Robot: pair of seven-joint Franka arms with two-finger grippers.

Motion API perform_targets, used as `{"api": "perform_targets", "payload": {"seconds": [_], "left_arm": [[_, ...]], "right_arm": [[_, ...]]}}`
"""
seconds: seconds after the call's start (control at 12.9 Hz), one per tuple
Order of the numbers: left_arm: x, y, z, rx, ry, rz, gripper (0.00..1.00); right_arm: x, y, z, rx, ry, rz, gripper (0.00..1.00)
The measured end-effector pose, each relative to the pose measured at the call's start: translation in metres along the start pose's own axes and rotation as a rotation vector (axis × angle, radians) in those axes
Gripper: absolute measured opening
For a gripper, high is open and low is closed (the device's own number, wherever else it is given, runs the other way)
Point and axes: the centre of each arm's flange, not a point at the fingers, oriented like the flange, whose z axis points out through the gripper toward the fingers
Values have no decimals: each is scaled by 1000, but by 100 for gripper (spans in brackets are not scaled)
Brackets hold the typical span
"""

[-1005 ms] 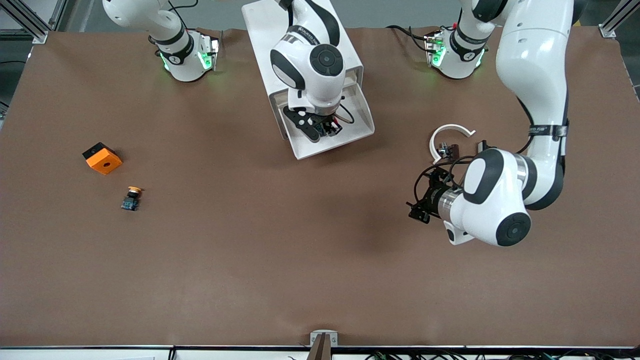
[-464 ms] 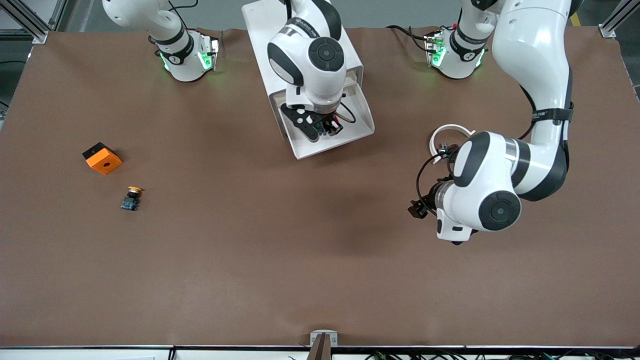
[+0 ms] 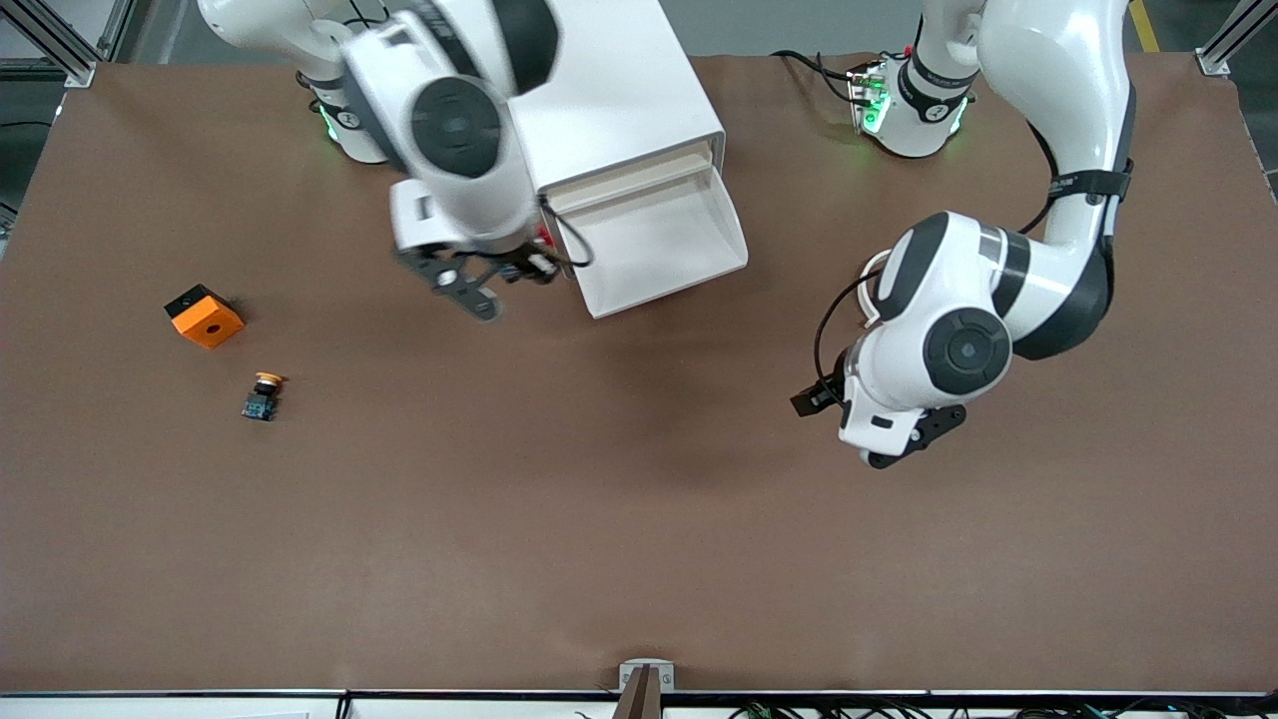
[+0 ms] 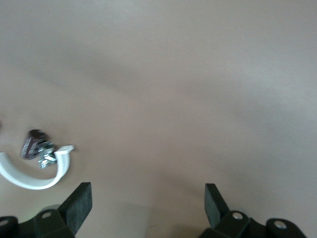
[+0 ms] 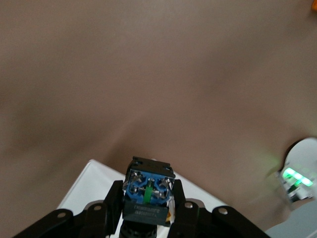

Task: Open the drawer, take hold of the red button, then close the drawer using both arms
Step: 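Lift the button out and carry it beside the orange block, then push the drawer shut with the left gripper while the right gripper lowers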

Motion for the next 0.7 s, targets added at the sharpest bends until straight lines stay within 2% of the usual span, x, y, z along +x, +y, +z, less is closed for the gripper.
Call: {"api": "perform_targets", "payload": {"seconds": [0.23,0.39,0.46,0.7], "left_arm": [[-52,15,34,-42,16,76,100],[-86,28,57,-35,7,131,100],[-101,35,66,-23,2,155,100],[-142,52,81,0,-4,183,100]], "right_arm": [[103,76,-12,31,-41,-217,44],[156,115,-7,57,-48,-322,44],[176,129,-3,64,-28,-366,44],[216,137,33,42,84,-456,44]]}}
